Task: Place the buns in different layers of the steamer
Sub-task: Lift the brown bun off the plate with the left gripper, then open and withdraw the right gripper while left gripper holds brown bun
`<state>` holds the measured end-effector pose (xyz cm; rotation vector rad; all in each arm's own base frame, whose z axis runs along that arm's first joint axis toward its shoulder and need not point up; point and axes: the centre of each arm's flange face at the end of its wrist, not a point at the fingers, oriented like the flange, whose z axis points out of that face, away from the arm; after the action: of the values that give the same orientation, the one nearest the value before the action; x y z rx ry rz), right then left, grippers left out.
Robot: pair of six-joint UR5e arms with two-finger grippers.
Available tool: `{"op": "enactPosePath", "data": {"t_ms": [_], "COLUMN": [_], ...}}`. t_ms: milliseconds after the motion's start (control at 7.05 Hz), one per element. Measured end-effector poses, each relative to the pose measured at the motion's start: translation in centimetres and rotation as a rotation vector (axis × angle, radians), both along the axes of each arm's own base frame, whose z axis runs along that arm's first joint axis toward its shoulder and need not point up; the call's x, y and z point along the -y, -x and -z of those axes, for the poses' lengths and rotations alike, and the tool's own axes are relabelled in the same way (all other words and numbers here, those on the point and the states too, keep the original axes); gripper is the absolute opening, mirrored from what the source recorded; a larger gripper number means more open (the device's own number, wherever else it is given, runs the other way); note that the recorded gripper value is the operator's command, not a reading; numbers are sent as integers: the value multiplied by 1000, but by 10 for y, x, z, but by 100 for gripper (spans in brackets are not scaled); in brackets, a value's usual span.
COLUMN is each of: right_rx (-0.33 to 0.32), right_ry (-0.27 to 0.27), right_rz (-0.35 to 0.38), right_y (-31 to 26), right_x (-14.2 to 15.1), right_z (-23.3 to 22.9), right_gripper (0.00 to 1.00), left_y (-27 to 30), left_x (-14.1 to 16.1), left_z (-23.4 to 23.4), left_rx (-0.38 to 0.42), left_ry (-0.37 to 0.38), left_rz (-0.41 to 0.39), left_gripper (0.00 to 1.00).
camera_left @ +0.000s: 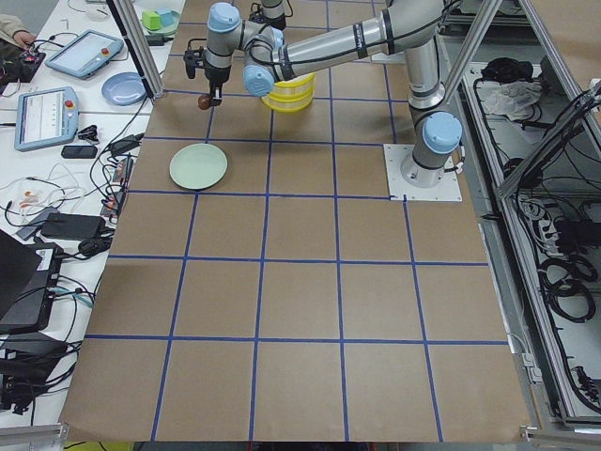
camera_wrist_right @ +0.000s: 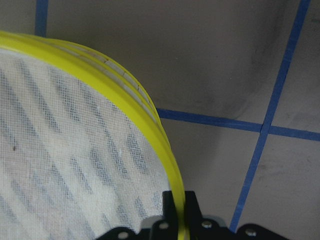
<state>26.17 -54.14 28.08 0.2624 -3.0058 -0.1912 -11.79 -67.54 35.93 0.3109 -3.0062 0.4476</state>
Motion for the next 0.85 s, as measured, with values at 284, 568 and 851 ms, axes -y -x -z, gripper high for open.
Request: {"op": "enactPosePath", "data": {"t_ms": [284,568,851], "right_rx": [-4,-18,-14], "right_ry": [0,1,54], "right_rz": [17,21,32], "right_y": [-1,-4,-1], "right_x": [-1,-3,-1], "right_z": [0,0,-28], "right_gripper": [99,100,100], "left_y": [4,-1,-3], "left_x": [-7,-13,-16], "left_z": [-4,-9,-17], "left_rx": [-60,-76,-77], "left_ry": [-8,-21,-16], "left_rz": [11,8,14], "left_gripper": [0,0,0]}}
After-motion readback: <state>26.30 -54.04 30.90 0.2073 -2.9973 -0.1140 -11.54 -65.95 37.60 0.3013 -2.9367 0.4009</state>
